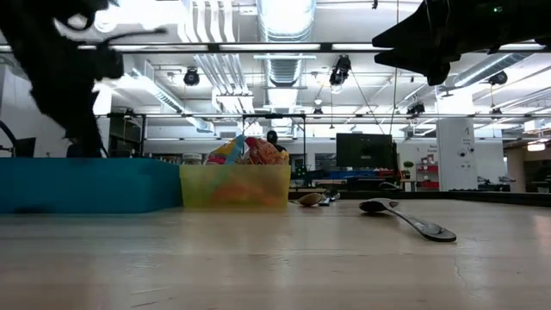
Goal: Pick & Place Food Item
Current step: Put the silver spoon into the blue bin
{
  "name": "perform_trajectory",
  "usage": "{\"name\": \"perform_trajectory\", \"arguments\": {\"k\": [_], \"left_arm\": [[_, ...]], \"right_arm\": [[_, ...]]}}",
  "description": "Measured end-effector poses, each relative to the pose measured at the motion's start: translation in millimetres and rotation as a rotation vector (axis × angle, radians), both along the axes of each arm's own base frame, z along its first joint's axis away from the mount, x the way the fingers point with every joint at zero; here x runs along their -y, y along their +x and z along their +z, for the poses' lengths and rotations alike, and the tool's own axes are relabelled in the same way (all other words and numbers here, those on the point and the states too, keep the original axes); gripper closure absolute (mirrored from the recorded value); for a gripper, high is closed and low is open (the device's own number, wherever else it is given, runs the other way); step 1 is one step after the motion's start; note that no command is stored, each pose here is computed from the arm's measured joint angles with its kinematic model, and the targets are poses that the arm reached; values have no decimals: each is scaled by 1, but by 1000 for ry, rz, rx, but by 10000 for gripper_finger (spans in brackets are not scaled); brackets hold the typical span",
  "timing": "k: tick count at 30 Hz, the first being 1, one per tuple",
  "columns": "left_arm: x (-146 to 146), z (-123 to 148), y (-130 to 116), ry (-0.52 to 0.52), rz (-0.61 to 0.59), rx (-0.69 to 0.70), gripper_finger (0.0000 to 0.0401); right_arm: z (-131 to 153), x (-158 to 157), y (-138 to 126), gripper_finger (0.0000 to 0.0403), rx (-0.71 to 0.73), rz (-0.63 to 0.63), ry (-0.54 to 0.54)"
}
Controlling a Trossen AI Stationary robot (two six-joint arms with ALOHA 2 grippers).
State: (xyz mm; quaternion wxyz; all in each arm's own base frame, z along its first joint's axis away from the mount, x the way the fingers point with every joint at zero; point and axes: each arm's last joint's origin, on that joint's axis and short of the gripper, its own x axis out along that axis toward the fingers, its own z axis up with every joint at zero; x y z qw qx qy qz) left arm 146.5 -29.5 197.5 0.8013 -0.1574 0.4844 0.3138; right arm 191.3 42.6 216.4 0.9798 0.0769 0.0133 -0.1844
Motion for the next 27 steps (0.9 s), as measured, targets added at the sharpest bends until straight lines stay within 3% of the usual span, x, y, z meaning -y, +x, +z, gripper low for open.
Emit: {"name": "perform_trajectory", "arguments": {"k": [4, 10, 18, 27], "left_arm": [[2, 29, 9, 5, -39, 117, 255], [4, 61, 26, 119, -113, 295, 255], [10, 82, 47, 286, -337, 473, 255], [11, 85, 50, 240, -307, 540, 255]], "right_arm": [[0, 0, 0, 197, 0, 0, 0], [0, 0, 0, 197, 0, 0, 0], [0, 0, 0, 197, 0, 0, 0], [0, 0, 0, 197, 0, 0, 0]]}}
